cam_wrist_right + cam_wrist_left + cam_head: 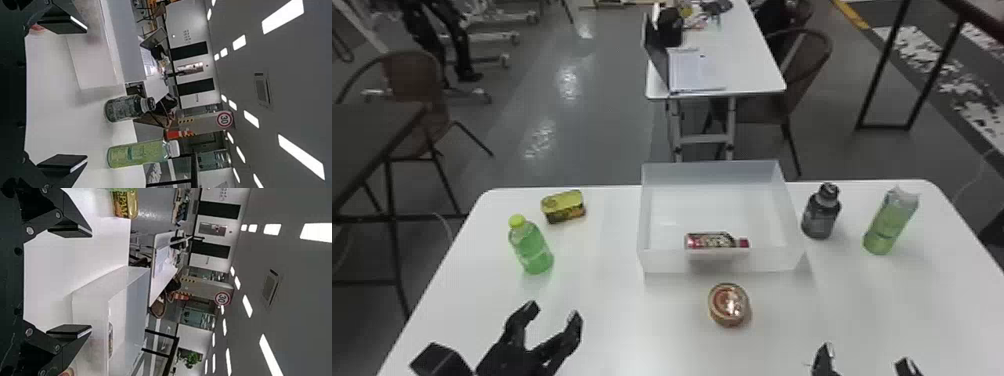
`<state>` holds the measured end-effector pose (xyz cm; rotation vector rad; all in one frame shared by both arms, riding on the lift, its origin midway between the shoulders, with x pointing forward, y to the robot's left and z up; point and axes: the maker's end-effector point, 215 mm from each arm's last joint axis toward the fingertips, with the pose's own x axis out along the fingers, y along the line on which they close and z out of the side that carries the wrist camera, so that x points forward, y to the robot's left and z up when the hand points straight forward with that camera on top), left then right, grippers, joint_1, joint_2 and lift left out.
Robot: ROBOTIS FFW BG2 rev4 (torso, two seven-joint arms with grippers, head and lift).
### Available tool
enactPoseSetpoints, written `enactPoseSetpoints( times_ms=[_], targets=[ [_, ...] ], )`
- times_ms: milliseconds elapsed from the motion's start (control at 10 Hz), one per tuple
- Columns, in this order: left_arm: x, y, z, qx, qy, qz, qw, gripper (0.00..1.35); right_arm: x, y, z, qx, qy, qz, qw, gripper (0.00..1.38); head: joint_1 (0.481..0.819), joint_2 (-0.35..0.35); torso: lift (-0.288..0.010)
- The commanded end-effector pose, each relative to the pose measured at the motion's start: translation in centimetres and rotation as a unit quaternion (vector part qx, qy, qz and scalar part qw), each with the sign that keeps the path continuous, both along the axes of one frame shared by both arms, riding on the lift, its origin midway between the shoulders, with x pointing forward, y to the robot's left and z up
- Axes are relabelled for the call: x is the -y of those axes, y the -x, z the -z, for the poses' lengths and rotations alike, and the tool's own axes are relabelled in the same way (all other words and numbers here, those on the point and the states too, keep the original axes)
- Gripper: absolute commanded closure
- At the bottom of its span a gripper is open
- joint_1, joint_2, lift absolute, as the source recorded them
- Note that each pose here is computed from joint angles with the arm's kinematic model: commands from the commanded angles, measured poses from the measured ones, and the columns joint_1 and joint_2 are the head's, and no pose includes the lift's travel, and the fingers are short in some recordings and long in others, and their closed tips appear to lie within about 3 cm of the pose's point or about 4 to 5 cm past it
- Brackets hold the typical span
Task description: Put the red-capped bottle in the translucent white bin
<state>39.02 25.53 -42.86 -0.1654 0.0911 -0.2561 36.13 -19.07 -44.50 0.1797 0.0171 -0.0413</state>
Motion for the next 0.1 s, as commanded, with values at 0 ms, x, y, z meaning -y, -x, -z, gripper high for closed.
enactPoseSetpoints(
  times_ms=[0],
  targets=[
    [-0.1,0.11,0.08,-0.001,0.001,-0.002,1.0,0.41,-0.02,0.11,-0.16,0.001,0.005,0.001,1.0,0.13,0.695,0.099,-0.037]
  ],
)
